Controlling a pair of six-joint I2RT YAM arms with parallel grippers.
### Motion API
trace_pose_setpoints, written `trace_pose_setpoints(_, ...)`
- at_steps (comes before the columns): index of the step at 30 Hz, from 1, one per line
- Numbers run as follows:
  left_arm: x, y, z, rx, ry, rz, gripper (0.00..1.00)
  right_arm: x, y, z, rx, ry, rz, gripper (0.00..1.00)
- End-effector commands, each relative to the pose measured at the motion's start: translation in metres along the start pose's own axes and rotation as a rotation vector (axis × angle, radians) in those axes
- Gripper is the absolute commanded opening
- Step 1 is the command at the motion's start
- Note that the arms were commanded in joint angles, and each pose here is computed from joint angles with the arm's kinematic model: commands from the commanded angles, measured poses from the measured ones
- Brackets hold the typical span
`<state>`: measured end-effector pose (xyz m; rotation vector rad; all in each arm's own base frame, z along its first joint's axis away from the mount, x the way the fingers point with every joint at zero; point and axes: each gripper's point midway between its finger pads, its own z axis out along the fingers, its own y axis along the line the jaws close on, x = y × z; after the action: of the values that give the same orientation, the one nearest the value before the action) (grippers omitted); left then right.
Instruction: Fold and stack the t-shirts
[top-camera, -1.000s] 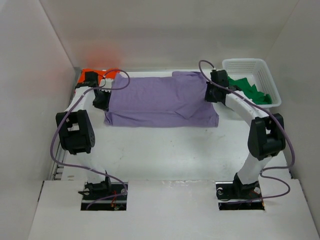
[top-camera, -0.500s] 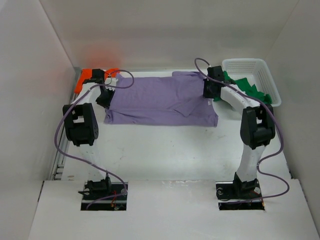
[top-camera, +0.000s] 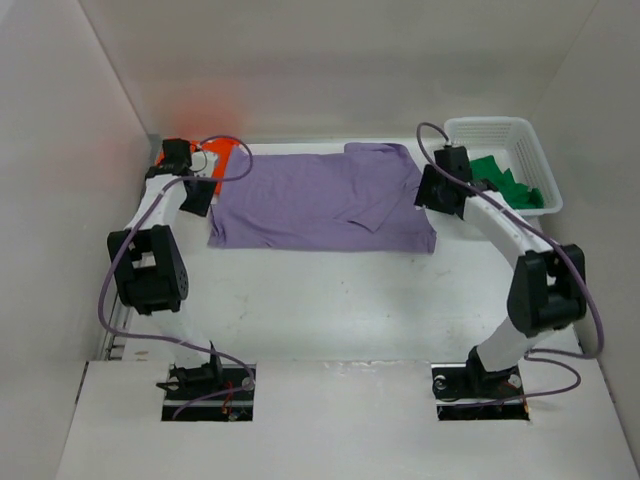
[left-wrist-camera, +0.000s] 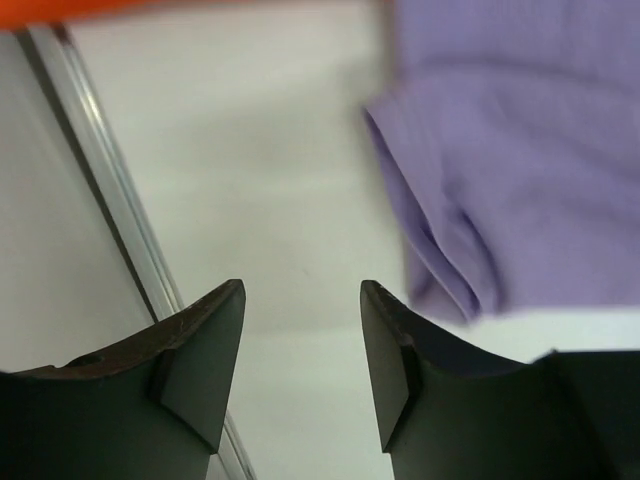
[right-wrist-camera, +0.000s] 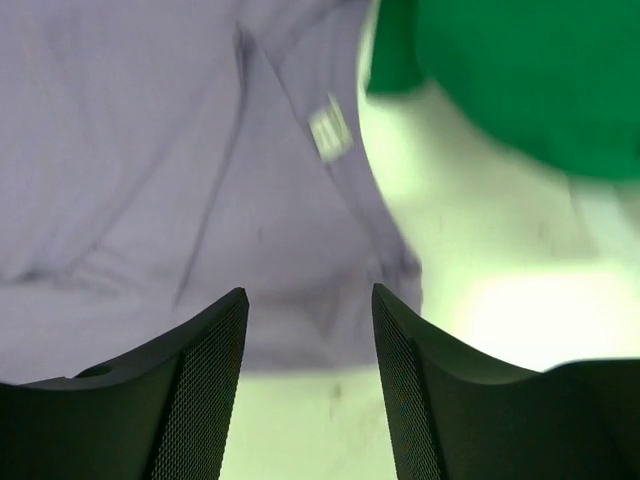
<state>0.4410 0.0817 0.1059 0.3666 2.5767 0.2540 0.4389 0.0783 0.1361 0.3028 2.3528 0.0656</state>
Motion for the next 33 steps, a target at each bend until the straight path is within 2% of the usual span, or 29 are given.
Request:
trace_pose_setpoints(1,0.020,-0.037,-0.021,0.060,0.010,0.081,0.49,0.030,-0.002,-0.018,-0.016,0.019,0.148,0.58)
trace_pose_setpoints(4,0.042,-0.052,-0.006,0.080,0.063,0.078,0.49,0.061,-0.007,-0.013,-0.030,0.068,0.218,0.59)
trace_pose_setpoints(10,0.042,-0.057,0.015,0.081,0.067,0.044,0.50,0.092,-0.002,0.014,-0.061,0.160,0.278,0.67)
trace_pose_setpoints(13,0.041,-0.058,0.023,0.080,0.066,0.036,0.49,0.092,-0.010,0.024,-0.049,0.155,0.322,0.67)
trace_pose_setpoints(17,0.052,-0.064,0.029,0.097,0.094,0.040,0.44,0.091,-0.017,0.026,-0.041,0.168,0.349,0.65)
trace_pose_setpoints(20,0.062,-0.068,0.032,0.108,0.117,0.049,0.35,0.094,-0.017,0.025,-0.042,0.196,0.337,0.63)
trace_pose_setpoints(22,0.066,-0.068,0.033,0.113,0.123,0.047,0.24,0.097,-0.015,0.025,-0.044,0.235,0.323,0.54)
trace_pose_setpoints(24,0.065,-0.065,0.032,0.108,0.111,0.041,0.14,0.098,-0.015,0.025,-0.042,0.263,0.309,0.35)
trace_pose_setpoints(25,0.064,-0.063,0.032,0.104,0.105,0.038,0.11,0.098,-0.015,0.026,-0.039,0.276,0.304,0.20)
trace_pose_setpoints(27,0.063,-0.058,0.030,0.097,0.096,0.031,0.07,0.100,-0.015,0.026,-0.030,0.295,0.301,0.04)
trace_pose_setpoints(28,0.063,-0.055,0.030,0.093,0.093,0.027,0.06,0.101,-0.016,0.025,-0.025,0.301,0.300,0.00)
trace_pose_setpoints(33,0.060,-0.039,0.024,0.083,0.068,0.005,0.05,0.096,-0.028,0.009,0.010,0.272,0.302,0.01)
